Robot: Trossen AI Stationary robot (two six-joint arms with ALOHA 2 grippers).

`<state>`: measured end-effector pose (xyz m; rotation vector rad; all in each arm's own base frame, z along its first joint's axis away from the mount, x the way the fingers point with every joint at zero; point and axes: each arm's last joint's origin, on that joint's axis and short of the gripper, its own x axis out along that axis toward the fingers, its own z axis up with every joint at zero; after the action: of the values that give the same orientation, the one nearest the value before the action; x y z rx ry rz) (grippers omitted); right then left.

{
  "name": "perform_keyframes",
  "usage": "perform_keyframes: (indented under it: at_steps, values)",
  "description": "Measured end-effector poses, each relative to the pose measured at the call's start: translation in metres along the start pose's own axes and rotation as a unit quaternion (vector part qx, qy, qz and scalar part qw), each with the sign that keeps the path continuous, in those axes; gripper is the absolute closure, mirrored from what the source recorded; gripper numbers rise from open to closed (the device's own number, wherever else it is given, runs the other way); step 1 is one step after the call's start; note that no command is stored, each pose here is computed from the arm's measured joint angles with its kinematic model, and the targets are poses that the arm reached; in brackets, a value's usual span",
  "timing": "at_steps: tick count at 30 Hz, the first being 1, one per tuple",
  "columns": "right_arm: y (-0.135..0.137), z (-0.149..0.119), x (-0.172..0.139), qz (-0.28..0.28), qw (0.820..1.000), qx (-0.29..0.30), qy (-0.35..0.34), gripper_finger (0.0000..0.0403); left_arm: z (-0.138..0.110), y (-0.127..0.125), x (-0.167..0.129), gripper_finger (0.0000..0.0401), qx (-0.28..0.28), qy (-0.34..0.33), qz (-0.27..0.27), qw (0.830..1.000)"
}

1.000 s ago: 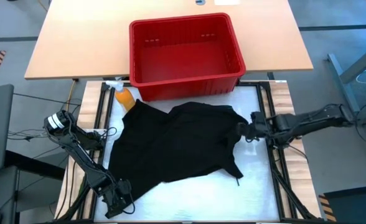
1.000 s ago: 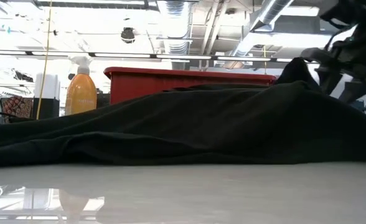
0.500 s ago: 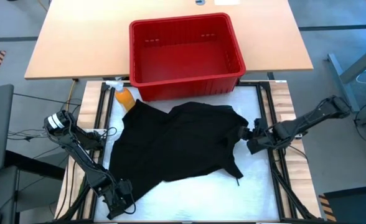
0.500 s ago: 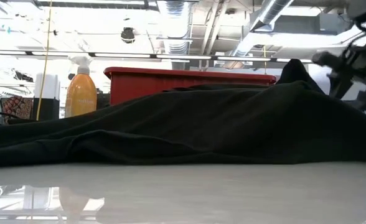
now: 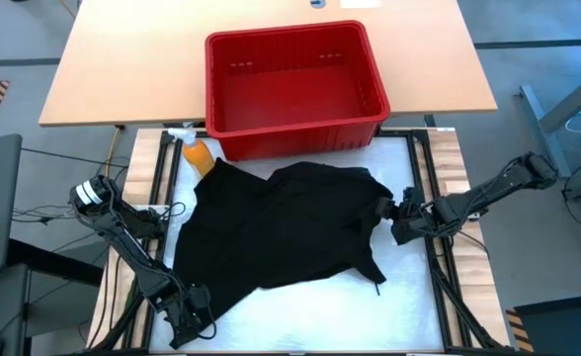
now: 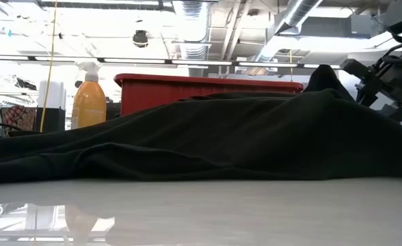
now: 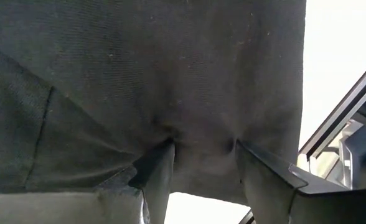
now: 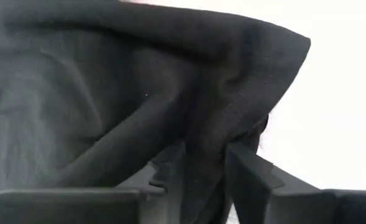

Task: Fold Laundry from Bin
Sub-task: Fold the black shirt from the red laundry bin

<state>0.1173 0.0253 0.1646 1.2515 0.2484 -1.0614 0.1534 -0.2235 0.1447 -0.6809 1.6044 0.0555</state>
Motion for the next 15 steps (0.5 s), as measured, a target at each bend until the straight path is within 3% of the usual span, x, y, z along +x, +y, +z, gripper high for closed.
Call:
perform_keyframes:
  at_steps: [8, 15]
  values:
    - [0.000, 0.000, 0.000, 0.001, 1.000, -0.026, -0.001, 0.0382, 0.000, 0.000, 0.000, 0.0232, 0.000, 0.000, 0.000, 1.000]
    - [0.017, 0.025, -0.031, -0.024, 0.994, -0.105, -0.018, 0.0388, 0.000, 0.000, 0.000, 0.0232, -0.008, 0.000, -0.002, 1.000]
